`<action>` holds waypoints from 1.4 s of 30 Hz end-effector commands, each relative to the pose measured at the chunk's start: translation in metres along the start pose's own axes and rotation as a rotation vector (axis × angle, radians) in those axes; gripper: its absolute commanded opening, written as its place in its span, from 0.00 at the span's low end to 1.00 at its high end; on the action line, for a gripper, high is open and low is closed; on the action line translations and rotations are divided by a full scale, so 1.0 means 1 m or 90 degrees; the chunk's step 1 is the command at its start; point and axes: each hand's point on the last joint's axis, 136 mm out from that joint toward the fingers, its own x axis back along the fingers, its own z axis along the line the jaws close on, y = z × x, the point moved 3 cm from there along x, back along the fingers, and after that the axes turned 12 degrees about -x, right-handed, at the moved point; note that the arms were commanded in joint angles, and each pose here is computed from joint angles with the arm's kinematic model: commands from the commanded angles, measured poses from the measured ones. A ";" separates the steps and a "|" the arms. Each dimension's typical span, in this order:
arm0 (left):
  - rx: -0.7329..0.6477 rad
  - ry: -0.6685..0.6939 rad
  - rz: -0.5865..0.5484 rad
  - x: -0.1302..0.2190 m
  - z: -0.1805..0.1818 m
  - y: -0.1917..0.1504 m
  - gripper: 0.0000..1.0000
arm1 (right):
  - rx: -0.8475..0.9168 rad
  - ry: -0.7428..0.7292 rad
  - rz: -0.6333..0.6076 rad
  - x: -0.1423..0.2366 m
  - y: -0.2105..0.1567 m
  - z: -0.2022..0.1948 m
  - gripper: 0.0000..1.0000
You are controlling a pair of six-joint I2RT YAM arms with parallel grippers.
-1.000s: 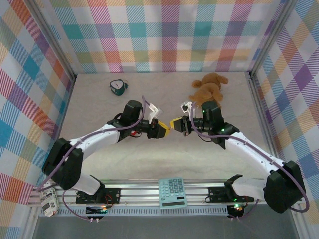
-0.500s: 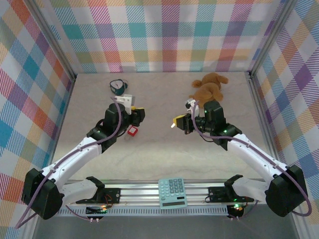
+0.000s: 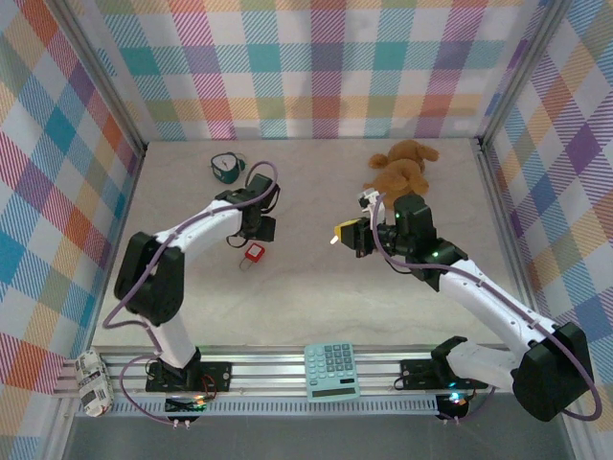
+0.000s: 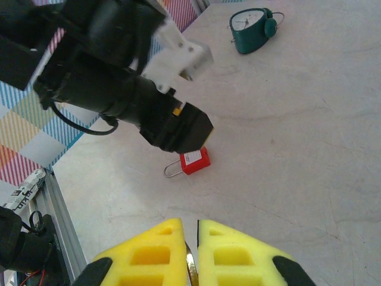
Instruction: Unlock with the key
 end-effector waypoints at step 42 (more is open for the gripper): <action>-0.041 -0.121 0.170 -0.028 -0.013 -0.047 0.53 | 0.001 0.010 0.022 -0.004 -0.011 -0.002 0.00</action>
